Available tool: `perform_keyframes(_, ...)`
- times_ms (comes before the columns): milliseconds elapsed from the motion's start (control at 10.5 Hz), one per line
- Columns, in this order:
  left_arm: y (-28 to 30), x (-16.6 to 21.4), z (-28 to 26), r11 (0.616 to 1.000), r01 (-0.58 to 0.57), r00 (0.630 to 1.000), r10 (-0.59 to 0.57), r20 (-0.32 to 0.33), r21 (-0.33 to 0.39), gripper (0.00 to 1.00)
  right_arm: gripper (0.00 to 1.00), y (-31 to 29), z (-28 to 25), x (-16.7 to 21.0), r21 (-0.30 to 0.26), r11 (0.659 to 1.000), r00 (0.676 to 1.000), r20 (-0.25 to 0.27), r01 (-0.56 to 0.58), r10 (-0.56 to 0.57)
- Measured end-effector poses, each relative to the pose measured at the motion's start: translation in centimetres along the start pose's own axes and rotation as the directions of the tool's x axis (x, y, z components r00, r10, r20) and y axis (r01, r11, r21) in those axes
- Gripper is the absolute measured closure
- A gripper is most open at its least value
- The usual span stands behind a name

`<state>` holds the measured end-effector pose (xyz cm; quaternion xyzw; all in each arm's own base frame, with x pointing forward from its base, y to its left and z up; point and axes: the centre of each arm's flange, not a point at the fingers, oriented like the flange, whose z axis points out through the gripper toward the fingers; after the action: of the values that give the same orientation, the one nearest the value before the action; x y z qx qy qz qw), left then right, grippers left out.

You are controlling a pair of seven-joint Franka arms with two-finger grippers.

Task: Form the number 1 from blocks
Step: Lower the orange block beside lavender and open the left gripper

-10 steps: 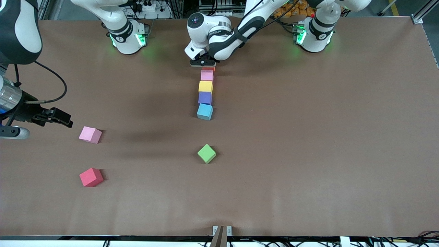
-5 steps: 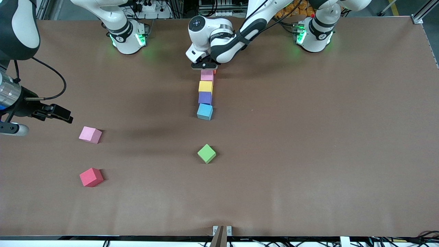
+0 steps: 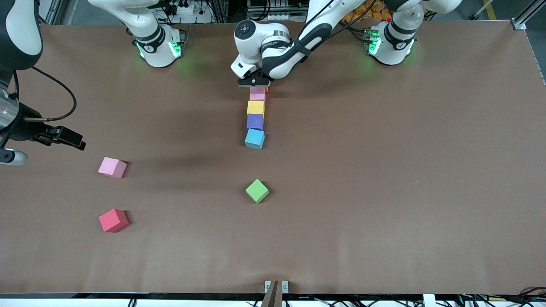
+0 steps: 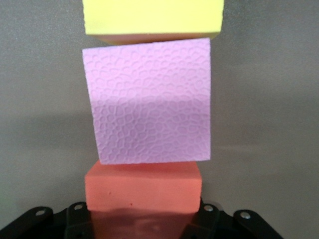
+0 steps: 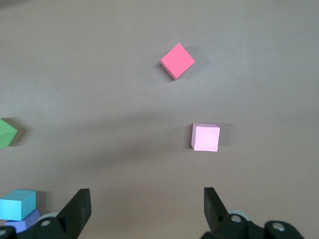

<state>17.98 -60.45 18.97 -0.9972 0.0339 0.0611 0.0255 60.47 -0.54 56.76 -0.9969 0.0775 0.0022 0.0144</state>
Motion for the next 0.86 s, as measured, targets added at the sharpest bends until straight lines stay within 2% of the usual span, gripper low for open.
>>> perform_keyframes(858,0.37,0.5,-0.64,1.0,0.006,1.0,-0.007,-0.007,-0.014,0.36,0.0,0.14,0.01,0.01,-0.001,1.0,1.0,0.001,-0.003,0.003)
